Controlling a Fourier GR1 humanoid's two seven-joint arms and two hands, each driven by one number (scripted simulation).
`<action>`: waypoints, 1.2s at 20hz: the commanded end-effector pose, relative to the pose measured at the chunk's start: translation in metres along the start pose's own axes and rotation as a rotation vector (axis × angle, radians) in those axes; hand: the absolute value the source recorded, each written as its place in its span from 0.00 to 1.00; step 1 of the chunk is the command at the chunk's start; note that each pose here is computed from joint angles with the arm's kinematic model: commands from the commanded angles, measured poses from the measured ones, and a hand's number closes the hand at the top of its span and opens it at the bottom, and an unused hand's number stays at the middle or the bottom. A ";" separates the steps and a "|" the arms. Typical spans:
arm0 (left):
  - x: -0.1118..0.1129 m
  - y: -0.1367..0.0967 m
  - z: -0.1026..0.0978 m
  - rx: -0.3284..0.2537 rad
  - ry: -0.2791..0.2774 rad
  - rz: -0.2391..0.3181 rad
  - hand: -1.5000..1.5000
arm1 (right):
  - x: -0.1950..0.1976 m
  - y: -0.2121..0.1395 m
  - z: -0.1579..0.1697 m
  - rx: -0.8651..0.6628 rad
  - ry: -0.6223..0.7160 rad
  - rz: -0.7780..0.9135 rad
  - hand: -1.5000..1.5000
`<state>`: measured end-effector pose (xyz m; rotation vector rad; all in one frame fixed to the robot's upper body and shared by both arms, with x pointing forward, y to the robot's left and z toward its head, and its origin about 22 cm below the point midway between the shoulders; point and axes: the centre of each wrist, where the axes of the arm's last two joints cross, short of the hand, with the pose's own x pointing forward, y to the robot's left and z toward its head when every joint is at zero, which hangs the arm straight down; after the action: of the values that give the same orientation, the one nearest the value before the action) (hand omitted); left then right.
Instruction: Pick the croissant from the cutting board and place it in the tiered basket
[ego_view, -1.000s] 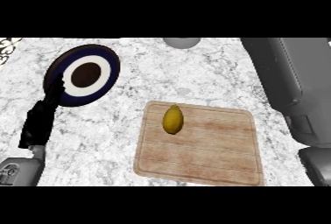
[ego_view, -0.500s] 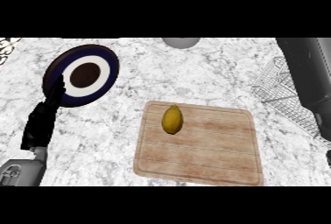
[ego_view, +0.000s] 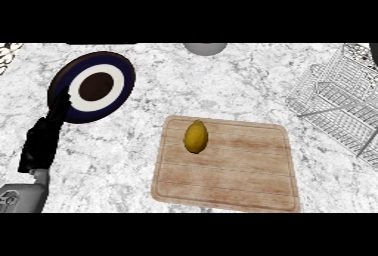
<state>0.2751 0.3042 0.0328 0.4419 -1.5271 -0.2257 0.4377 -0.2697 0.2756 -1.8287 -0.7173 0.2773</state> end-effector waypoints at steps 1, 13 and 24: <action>-0.001 -0.011 -0.012 0.008 0.011 0.007 0.50 | -0.028 0.001 -0.017 0.054 -0.014 0.031 1.00; 0.009 -0.001 -0.015 0.014 -0.002 -0.005 0.50 | -0.087 0.052 -0.008 0.297 -0.022 -0.136 1.00; -0.005 -0.010 -0.008 0.010 0.000 0.005 0.50 | -0.107 0.071 0.003 0.232 0.149 -0.448 0.00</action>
<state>0.2805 0.3005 0.0266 0.4363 -1.5316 -0.2254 0.3866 -0.3399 0.2144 -1.4108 -0.8941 0.0174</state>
